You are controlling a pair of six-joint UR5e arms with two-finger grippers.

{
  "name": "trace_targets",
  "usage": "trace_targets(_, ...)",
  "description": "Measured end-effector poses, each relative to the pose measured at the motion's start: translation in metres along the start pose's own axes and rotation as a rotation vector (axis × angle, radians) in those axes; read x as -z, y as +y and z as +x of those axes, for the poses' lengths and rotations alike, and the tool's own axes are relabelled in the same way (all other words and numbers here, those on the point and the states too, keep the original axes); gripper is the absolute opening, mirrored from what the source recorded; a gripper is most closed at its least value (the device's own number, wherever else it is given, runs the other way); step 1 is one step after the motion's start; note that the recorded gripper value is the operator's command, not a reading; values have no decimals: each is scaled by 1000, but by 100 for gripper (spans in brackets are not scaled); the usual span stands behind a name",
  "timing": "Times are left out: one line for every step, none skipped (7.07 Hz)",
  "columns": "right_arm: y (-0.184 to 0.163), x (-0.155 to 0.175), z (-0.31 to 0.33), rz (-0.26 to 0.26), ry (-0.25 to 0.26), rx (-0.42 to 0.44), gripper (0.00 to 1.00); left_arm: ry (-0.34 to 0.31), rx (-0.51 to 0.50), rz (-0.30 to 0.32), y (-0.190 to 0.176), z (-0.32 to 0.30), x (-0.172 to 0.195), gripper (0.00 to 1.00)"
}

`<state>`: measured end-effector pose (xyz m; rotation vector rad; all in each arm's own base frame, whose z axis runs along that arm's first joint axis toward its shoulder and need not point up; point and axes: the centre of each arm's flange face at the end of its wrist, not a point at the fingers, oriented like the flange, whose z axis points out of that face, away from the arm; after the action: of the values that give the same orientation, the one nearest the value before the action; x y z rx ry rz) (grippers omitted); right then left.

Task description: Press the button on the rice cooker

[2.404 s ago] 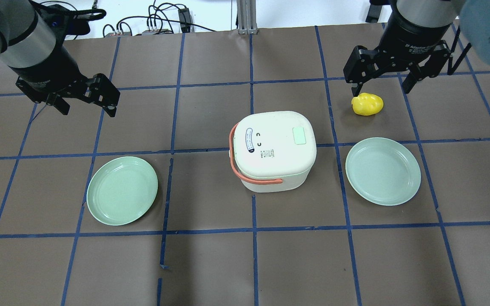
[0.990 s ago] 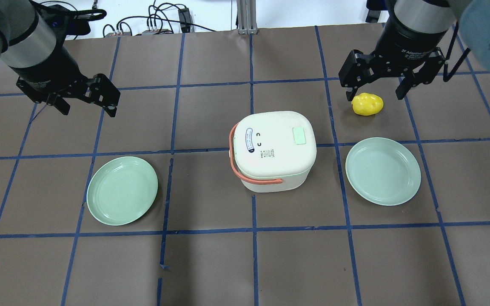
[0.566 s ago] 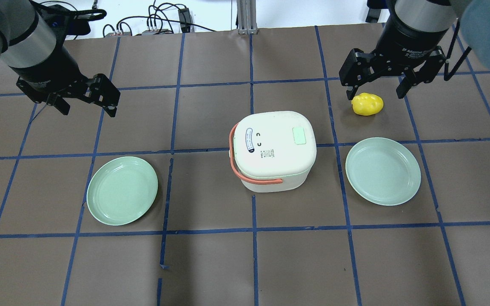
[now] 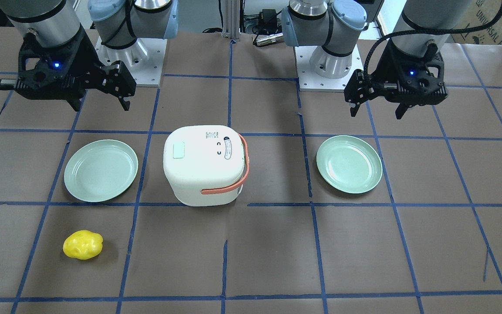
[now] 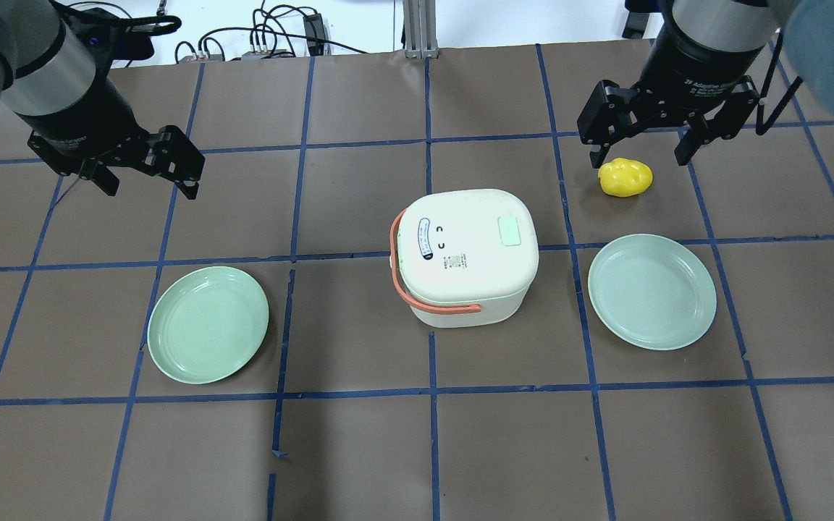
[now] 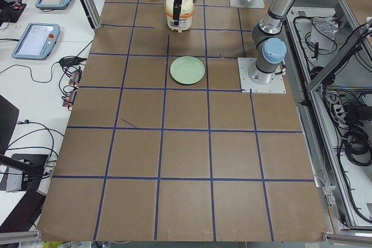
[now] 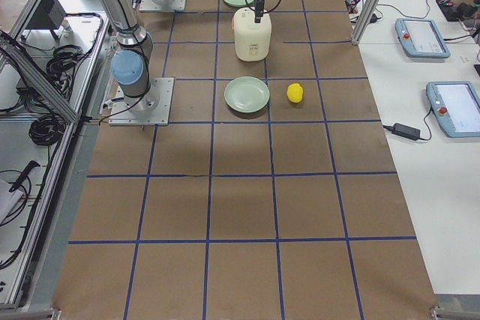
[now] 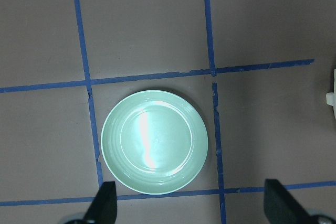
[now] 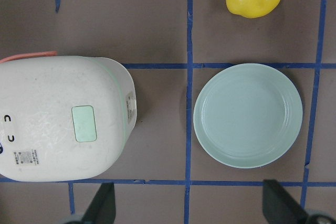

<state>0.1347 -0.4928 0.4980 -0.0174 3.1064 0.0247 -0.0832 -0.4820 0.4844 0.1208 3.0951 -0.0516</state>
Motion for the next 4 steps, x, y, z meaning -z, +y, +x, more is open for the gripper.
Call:
trace_targets(1,-1,0,-2,0,0,55,0,0,0,0,0,0,100)
trace_targets(1,-2,0,-4,-1,-2,16,0,0,0,0,0,0,100)
trace_targets(1,-2,0,-6,-4,-7,8,0,0,0,0,0,0,100)
trace_targets(2,-3,-1,-13,-9,-13,6,0,0,0,0,0,0,100)
